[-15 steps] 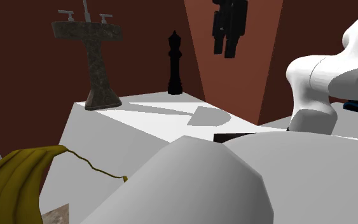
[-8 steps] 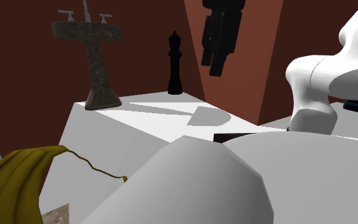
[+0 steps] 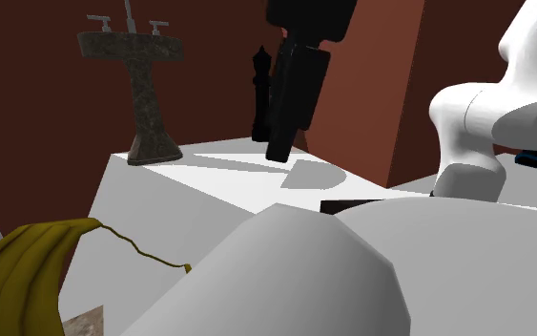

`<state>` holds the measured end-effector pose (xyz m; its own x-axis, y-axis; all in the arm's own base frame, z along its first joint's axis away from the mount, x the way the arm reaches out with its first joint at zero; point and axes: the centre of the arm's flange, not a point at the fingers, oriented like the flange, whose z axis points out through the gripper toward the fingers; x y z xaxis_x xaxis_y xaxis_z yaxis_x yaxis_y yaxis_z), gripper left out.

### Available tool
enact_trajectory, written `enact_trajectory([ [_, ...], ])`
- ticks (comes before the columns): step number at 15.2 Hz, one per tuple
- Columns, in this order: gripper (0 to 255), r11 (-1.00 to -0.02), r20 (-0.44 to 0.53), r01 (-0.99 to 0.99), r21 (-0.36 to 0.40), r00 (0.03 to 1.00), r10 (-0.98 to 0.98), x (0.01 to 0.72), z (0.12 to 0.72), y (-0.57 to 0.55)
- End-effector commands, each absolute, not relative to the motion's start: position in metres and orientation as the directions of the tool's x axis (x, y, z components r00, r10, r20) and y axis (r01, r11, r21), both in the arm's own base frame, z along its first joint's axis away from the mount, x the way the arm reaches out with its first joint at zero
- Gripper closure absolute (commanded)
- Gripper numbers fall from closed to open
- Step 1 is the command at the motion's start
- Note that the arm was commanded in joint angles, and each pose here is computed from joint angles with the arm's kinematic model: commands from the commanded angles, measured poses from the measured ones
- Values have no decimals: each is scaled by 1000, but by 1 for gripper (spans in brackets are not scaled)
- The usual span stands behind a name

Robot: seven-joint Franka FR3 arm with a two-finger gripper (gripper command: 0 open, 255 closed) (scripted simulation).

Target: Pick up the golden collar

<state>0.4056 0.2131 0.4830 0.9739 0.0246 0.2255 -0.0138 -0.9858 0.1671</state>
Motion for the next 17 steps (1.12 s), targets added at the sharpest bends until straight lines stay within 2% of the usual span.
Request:
enact_trajectory([
  [1,0,-984,258,-21,175,966,26,417,476,238],
  [10,0,-974,390,-51,223,920,41,471,441,335],
  [17,0,-973,394,-52,224,918,41,473,409,338],
])
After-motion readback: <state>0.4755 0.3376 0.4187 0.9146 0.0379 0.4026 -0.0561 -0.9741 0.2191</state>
